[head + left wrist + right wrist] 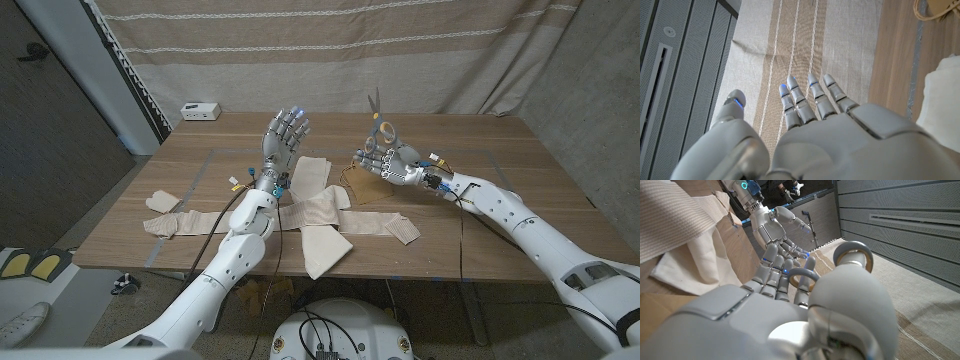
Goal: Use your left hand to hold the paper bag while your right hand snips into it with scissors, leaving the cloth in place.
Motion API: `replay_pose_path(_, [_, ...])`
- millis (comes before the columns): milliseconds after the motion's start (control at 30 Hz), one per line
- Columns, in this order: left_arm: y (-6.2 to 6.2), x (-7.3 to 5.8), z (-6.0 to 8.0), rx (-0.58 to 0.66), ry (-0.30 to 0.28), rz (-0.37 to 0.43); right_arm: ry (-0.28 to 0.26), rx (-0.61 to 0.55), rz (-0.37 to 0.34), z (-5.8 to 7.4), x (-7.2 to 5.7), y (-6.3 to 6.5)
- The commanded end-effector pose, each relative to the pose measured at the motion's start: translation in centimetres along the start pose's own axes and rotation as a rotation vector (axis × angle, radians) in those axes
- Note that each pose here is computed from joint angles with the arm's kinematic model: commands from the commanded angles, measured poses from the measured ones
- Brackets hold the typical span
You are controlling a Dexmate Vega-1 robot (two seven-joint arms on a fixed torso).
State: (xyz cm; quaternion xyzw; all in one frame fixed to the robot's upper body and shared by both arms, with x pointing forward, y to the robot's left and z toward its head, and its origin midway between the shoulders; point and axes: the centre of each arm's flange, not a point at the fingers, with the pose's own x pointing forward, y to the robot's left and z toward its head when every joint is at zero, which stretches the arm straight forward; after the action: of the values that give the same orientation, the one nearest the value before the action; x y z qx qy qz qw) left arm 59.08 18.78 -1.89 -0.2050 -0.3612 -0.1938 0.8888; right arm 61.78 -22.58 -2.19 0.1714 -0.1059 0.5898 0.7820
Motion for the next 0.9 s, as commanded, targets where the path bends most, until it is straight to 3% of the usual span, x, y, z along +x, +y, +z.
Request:
replay_pose_path(33, [0.5,1.0,1.1,0.112,0.015,-0.006,-0.022,-0.007,-0.019,0.1,-1.3,0.7])
replay_pose_path(567, [-0.5,4.1,3.5,0.326,0.067,-0.080,-0.078,-0.009,-0.019,-0.2,-2.6,1.4])
replay_pose_path(900, [-0.7,4.4,3.4,0.395,0.113,-0.081,-0.097,-0.020,-0.015,-0.2,-3.0,1.9])
